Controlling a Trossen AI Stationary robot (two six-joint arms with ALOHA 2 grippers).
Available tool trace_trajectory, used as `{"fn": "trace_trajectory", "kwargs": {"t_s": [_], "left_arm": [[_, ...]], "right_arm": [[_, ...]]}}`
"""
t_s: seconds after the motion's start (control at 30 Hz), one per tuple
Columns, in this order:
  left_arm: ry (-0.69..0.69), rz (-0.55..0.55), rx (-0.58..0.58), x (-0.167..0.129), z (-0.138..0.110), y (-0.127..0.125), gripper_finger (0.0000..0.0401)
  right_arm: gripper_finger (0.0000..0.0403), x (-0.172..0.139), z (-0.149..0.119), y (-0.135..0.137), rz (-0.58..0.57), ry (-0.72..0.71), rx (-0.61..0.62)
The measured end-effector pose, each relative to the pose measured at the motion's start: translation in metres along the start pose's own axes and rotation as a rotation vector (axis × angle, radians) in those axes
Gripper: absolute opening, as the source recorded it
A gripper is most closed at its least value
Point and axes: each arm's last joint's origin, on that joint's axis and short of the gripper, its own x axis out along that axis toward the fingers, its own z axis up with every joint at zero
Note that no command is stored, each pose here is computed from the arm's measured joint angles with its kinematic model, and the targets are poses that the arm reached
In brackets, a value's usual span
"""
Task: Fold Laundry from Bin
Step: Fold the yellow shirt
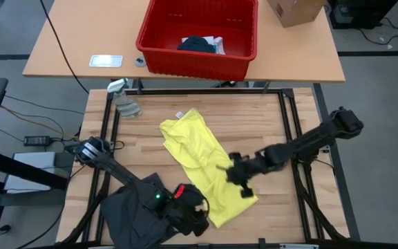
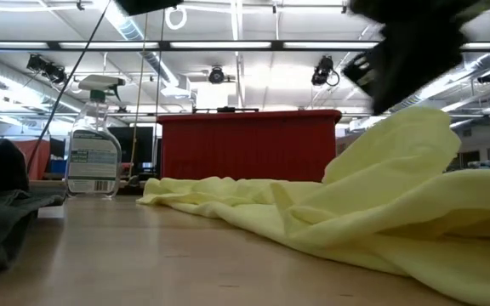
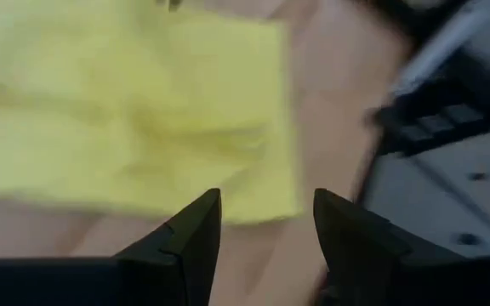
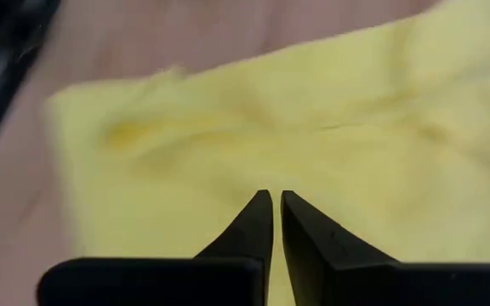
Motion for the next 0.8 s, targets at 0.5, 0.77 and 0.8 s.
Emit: {"fn": "trace_trajectory", "kwargs": {"t_s": [0.5,0.77,0.8], "left_arm": [[-0.105,-0.331,0.271,0.112,0.007,-0.002,0.0192],[0.108,-0.08,0.135,0.13,-0.002,0.032,0.0192],[0.127,-0.054,0.126,0.126,-0.001,0.034,0.0191]], "right_arm": [[0.0081,0.005,-0.029,0.07,0.055,0.128,-0.001],[0.0071,0.002,-0.036,0.08,0.0,0.13,0.018],[0.0071,0.003,-0.038,0.08,-0.014,0.133,0.025]]}}
